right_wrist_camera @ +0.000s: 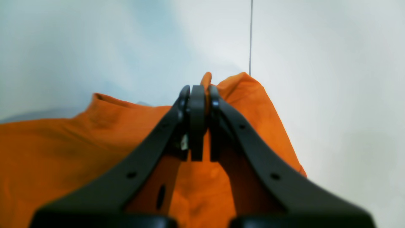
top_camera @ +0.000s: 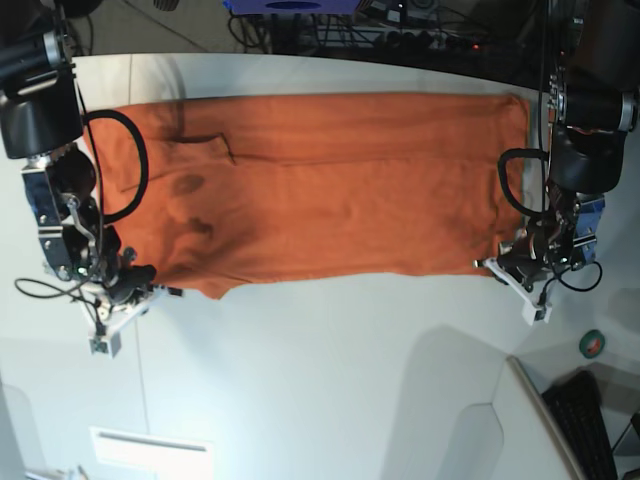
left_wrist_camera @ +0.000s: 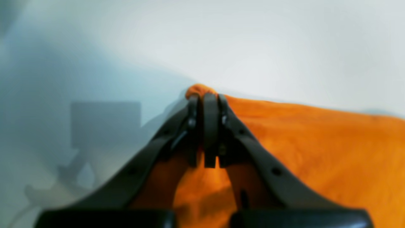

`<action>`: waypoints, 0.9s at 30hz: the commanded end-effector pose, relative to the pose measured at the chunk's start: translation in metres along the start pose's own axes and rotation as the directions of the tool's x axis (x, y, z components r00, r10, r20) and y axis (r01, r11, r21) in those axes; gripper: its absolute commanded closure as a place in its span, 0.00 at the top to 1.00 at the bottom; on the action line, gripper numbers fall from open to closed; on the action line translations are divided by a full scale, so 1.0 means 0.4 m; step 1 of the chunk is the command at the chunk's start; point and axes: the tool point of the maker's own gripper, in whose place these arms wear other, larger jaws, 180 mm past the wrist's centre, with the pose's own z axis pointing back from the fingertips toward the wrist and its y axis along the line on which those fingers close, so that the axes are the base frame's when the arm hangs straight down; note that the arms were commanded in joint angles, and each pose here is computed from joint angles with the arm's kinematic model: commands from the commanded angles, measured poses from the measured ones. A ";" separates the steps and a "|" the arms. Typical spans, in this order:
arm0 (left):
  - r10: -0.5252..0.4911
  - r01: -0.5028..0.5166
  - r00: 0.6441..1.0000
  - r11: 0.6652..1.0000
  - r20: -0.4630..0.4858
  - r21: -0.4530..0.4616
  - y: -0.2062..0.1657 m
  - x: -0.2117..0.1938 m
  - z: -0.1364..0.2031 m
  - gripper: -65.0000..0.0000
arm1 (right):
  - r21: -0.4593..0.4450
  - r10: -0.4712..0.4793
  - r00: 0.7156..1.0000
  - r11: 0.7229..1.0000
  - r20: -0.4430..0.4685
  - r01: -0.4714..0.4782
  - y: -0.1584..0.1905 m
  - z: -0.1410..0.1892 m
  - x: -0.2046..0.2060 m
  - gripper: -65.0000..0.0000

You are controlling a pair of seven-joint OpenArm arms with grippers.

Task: Layout the t-shirt on the table in an organized manner, then fold the t-shirt properly
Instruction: 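Hold both hem corners and lift them toward the collar edge, then fold the hem over onto the collar edge with both grippers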

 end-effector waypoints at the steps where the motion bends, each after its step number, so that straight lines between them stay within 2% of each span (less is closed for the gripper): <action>1: -0.017 0.017 0.998 1.000 0.060 0.003 0.009 0.066 0.020 0.00 | -0.001 0.006 0.997 1.000 0.073 -0.006 -0.004 0.012 0.072 0.00; 5: -0.058 0.059 0.997 0.998 0.059 -0.017 -0.018 0.057 0.035 0.00 | 0.003 0.006 0.997 1.000 0.073 -0.006 0.001 0.011 0.072 0.00; 8: -0.006 0.007 0.995 1.000 0.095 -0.011 0.004 0.049 0.054 0.00 | 0.005 0.006 0.997 1.000 0.074 -0.007 0.004 0.011 0.072 0.00; 11: 0.056 -0.058 0.988 0.998 0.143 0.014 0.052 0.045 0.087 0.00 | 0.003 0.011 0.990 1.000 0.142 -0.011 0.000 0.015 0.096 0.00; 16: 0.045 -0.049 0.988 0.999 0.151 0.022 0.061 0.035 0.125 0.00 | 0.006 0.028 0.980 1.000 0.196 -0.030 -0.002 0.035 0.103 0.00; 20: 0.029 -0.032 0.982 0.999 0.186 0.013 0.045 0.044 0.154 0.00 | 0.013 0.030 0.981 0.999 0.194 -0.033 0.005 0.041 0.089 0.00; 27: -0.003 -0.001 0.986 1.000 0.166 0.023 0.041 0.027 0.213 0.00 | 0.008 0.031 0.987 0.999 0.157 -0.033 -0.004 0.039 0.035 0.00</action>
